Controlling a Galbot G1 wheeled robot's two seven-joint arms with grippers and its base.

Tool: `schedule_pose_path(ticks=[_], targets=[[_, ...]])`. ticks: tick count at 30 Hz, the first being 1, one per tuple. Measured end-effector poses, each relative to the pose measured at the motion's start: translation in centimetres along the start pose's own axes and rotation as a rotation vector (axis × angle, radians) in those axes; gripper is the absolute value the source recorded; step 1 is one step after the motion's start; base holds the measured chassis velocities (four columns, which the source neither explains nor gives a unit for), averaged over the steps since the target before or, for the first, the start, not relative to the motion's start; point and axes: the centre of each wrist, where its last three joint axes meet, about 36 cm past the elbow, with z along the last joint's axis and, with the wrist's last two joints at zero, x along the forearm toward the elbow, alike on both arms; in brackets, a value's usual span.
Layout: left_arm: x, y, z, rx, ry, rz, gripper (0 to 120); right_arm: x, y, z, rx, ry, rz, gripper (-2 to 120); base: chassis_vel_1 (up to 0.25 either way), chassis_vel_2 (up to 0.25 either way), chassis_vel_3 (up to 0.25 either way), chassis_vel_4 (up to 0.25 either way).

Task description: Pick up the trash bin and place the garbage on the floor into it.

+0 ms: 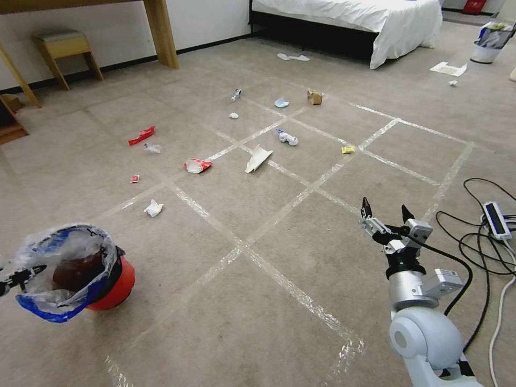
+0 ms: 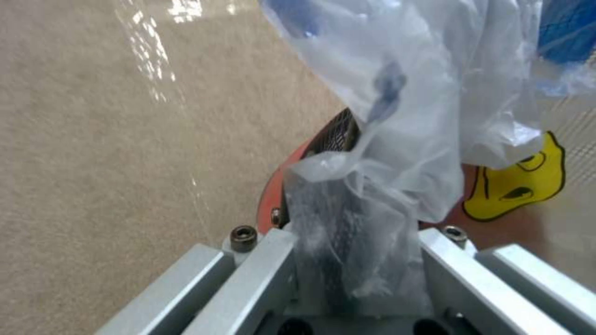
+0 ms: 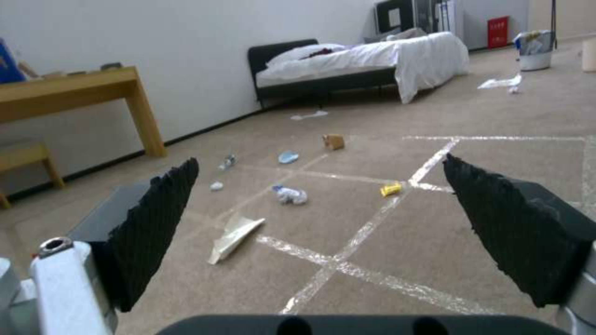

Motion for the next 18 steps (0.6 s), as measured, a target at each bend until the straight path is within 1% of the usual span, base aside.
schedule_pose_path(ticks=[1,2,3,4,5,6,7,8,10,11,12,13,14,16,17,18], targets=[[0.8,-0.8,-0.5,0.009,-0.023,0.002,0,-0.1,0.0,-0.1,-0.007,0.001,-0.001,100,0.0,0.0,0.0,0.0],[1.8,-2.0,-1.0,0.029,-0.056,0.013,0,-0.1,0.0,-0.2,-0.013,0.004,-0.007,100,0.0,0.0,0.0,0.0],[1.8,-2.0,-1.0,0.029,-0.056,0.013,0,-0.1,0.0,-0.2,-0.013,0.004,-0.007,100,0.0,0.0,0.0,0.0],[2.6,-3.2,-1.3,0.041,-0.083,0.036,0,-0.1,0.0,-0.3,-0.016,0.006,-0.013,100,0.0,0.0,0.0,0.0],[2.6,-3.2,-1.3,0.041,-0.083,0.036,0,-0.1,0.0,-0.3,-0.016,0.006,-0.013,100,0.0,0.0,0.0,0.0],[3.4,-4.7,-1.3,0.038,-0.104,0.063,0,-0.1,0.1,-0.4,-0.019,0.004,-0.018,100,0.0,0.0,0.0,0.0],[4.0,-6.1,-1.1,0.033,-0.121,0.089,0,-0.1,0.1,-0.6,-0.023,0.001,-0.022,100,0.0,0.0,0.0,0.0],[4.0,-6.1,-1.1,0.033,-0.121,0.089,0,-0.1,0.1,-0.6,-0.023,0.001,-0.022,100,0.0,0.0,0.0,0.0],[4.9,-9.0,-0.9,0.026,-0.148,0.138,0,0.2,0.1,-1.1,-0.024,-0.007,-0.021,100,0.0,0.0,0.0,0.0],[4.9,-9.0,-0.9,0.026,-0.148,0.138,0,0.2,0.1,-1.1,-0.024,-0.007,-0.021,100,0.0,0.0,0.0,0.0],[5.6,-10.9,-0.6,0.015,-0.164,0.169,0,0.4,-0.1,-1.5,-0.022,-0.014,-0.016,100,0.0,0.0,0.0,0.0],[6.1,-12.4,-0.3,0.009,-0.174,0.185,0,0.6,-0.2,-1.9,-0.02,-0.019,-0.011,100,0.0,0.0,0.0,0.0],[6.1,-12.4,-0.3,0.009,-0.174,0.185,0,0.6,-0.2,-1.9,-0.02,-0.019,-0.011,100,0.0,0.0,0.0,0.0],[6.9,-14.4,0.4,0.003,-0.186,0.192,0,1.0,-0.5,-2.4,-0.018,-0.027,-0.004,100,0.0,0.0,0.0,0.0],[6.9,-14.4,0.4,0.003,-0.186,0.192,0,1.0,-0.5,-2.4,-0.018,-0.027,-0.004,100,0.0,0.0,0.0,0.0],[7.4,-15.4,0.9,-0.003,-0.187,0.187,0,1.1,-0.6,-2.6,-0.017,-0.03,-0.002,100,0.0,0.0,0.0,0.0]])
